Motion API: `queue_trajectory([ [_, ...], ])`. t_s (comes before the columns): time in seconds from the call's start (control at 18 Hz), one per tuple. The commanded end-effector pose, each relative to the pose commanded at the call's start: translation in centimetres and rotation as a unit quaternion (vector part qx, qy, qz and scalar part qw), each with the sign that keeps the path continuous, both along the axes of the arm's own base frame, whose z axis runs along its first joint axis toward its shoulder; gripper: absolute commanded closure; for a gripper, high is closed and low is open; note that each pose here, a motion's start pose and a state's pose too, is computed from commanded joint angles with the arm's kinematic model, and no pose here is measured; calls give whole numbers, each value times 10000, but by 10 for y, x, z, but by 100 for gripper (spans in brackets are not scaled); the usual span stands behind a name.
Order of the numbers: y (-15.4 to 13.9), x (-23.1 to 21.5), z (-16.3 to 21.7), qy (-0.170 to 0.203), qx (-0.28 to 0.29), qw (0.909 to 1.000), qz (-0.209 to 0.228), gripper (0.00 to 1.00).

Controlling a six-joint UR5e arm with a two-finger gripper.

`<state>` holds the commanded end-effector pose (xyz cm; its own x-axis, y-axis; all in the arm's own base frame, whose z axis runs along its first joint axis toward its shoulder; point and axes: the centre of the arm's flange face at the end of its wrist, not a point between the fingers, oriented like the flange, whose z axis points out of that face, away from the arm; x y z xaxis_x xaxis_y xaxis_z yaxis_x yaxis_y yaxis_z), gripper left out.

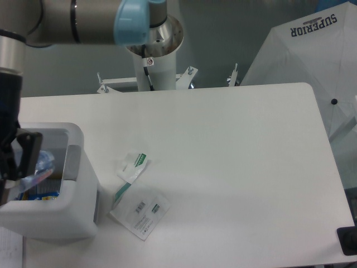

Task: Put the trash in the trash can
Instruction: 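Lower the bottle into the bin and open the gripper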

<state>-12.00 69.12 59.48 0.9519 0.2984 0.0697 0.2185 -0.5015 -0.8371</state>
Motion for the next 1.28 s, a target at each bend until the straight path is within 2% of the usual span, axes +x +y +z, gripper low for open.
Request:
queue_trajectory([
  [0.28, -3, 5, -36, -132, -335, 9993, -23, 39],
  [0.72, -5, 13, -73, -271, -669, 9974, -78, 35],
  [1.28, -45, 35, -74, -323, -797, 9962, -119, 35],
])
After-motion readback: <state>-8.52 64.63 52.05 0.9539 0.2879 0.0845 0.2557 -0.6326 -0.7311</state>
